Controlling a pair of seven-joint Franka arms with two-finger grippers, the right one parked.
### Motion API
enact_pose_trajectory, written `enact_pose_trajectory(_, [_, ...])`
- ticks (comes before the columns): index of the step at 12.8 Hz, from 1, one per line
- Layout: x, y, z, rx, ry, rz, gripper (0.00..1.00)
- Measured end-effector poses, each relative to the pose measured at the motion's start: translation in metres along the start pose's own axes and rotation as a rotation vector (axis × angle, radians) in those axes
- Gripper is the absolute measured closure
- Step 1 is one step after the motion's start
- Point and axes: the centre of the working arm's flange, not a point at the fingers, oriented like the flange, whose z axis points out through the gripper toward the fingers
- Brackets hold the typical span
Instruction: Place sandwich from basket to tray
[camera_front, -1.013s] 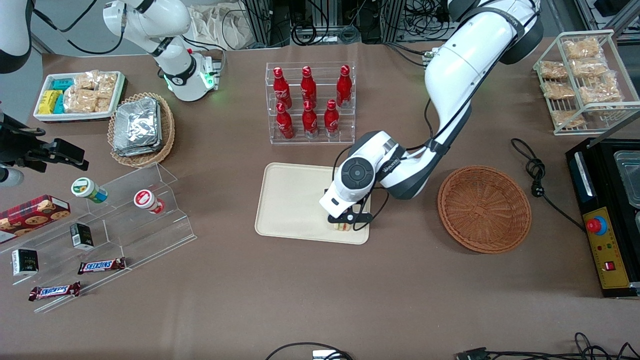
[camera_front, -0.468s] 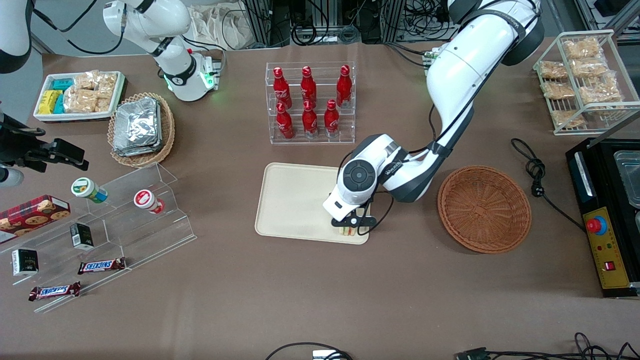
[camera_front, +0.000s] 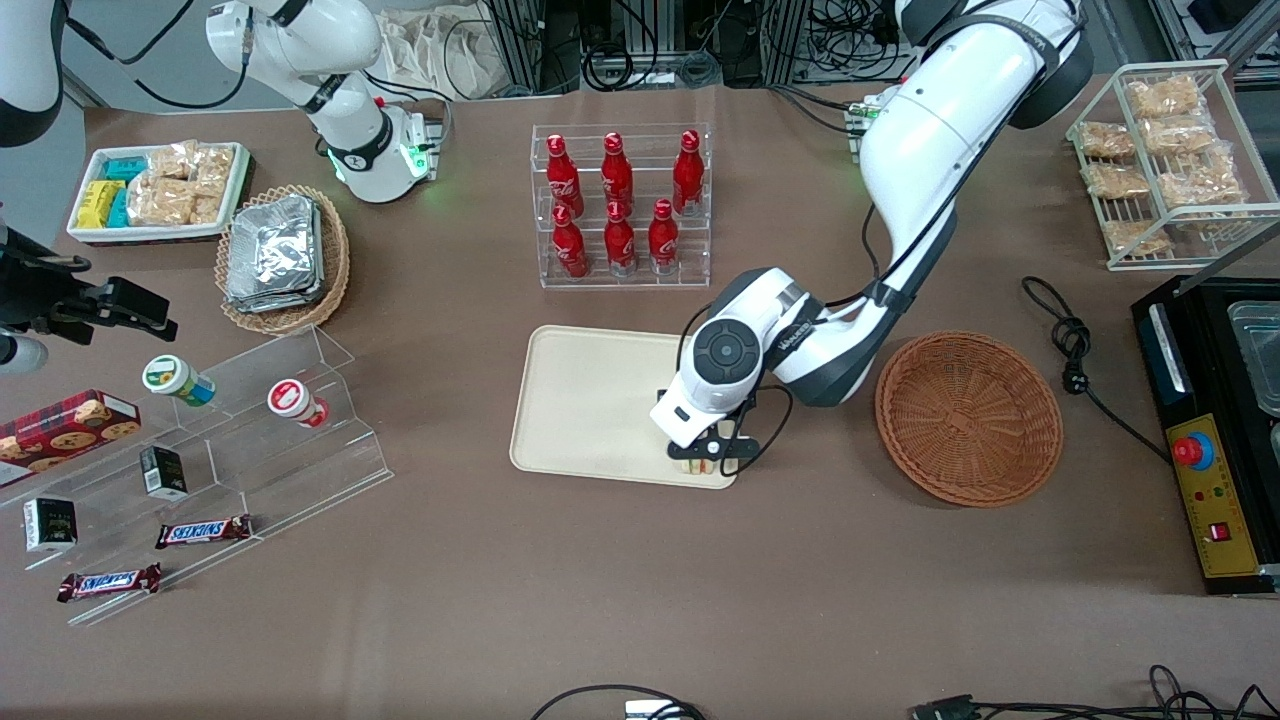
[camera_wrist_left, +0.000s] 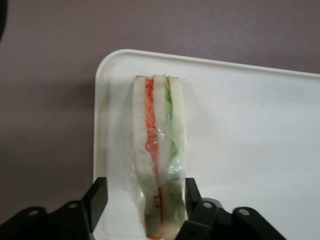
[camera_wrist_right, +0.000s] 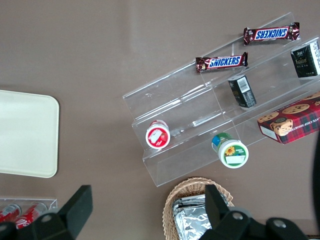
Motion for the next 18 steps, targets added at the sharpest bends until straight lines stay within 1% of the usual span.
enact_pose_trajectory(2, [0.004, -0.021, -0.020, 0.045, -0.021, -0.023, 0.01])
enact_pose_trajectory(3, [0.003, -0.031, -0.035, 0.066, -0.023, -0.027, 0.00])
enact_pose_trajectory(5, [-0.011, -0.060, -0.061, 0.111, -0.008, 0.000, 0.00])
enact_pose_trajectory(8, [-0.025, -0.147, -0.088, 0.181, -0.007, 0.075, 0.00])
enact_pose_trajectory(9, [-0.025, -0.180, -0.100, 0.195, -0.003, 0.087, 0.00])
enact_pose_trajectory(11, [-0.020, -0.236, -0.136, 0.208, 0.022, 0.069, 0.00])
enact_pose_trajectory(12, [-0.015, -0.263, -0.157, 0.212, 0.032, 0.030, 0.00])
enact_pose_trajectory(13, [-0.009, -0.292, -0.181, 0.212, 0.033, -0.013, 0.00])
enact_pose_trajectory(15, [-0.002, -0.342, -0.222, 0.210, -0.010, -0.041, 0.00])
enact_pose_trajectory(16, [-0.001, -0.359, -0.235, 0.184, -0.025, -0.052, 0.00])
enact_pose_trajectory(18, [0.001, -0.384, -0.246, 0.072, -0.040, -0.108, 0.00])
